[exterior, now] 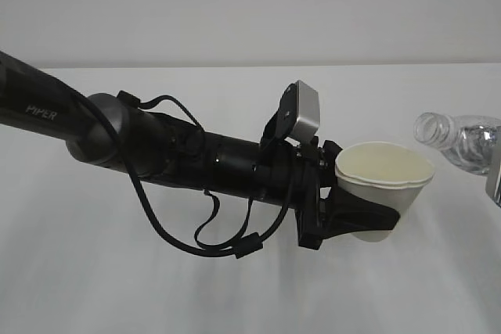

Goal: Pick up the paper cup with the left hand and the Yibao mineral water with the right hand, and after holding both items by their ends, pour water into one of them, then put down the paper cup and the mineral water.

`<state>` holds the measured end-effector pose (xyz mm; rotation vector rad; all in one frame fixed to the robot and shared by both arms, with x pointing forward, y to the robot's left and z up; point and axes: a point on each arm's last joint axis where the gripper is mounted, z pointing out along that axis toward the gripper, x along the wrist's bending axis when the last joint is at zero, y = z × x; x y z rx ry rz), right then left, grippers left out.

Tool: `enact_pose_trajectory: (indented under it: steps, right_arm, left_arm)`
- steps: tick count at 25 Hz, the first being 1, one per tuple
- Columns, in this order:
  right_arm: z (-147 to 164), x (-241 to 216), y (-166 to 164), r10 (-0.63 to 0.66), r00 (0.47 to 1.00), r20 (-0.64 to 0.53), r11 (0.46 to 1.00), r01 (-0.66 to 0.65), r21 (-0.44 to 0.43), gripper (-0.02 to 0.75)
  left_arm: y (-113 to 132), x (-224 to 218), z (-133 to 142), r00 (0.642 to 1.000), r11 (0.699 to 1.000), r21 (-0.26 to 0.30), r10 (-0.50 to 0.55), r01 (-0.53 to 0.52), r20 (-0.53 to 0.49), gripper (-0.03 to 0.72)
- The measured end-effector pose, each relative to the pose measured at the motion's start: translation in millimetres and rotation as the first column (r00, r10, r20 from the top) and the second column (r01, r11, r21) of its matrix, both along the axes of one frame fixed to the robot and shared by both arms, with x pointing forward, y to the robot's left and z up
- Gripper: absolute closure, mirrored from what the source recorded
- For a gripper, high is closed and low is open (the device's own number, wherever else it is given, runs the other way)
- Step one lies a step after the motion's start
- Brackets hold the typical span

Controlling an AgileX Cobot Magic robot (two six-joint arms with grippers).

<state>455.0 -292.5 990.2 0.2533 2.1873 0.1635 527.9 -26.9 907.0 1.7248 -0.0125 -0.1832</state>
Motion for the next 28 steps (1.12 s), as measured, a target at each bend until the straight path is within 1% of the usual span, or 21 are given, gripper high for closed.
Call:
enact_pose_trajectory:
  steps: [11, 18, 23, 28]
  right_arm:
    - [0.4, 0.3, 0.0, 0.028, 1.000, 0.002, 0.999, -0.028, -0.039, 0.335]
    - [18.8, 2.7, -2.9, 0.004, 0.998, 0.057, 0.998, -0.001, -0.059, 0.335]
    - [20.3, 3.3, -0.9, 0.031, 0.998, 0.061, 0.996, -0.026, -0.089, 0.335]
    - [20.3, 3.2, 3.0, 0.052, 0.997, 0.061, 0.995, -0.046, -0.093, 0.335]
  left_arm:
    - [0.1, -0.2, -0.6, 1.000, 1.000, 0.005, -0.003, 0.003, 0.001, 0.253]
    - [0.2, 0.2, -1.7, 1.000, 1.000, 0.017, 0.002, -0.002, 0.005, 0.253]
    - [0.2, 0.5, -2.0, 1.000, 1.000, 0.020, 0.004, -0.005, 0.006, 0.253]
    - [-0.4, 1.5, -1.2, 1.000, 1.000, 0.021, 0.007, -0.007, 0.009, 0.253]
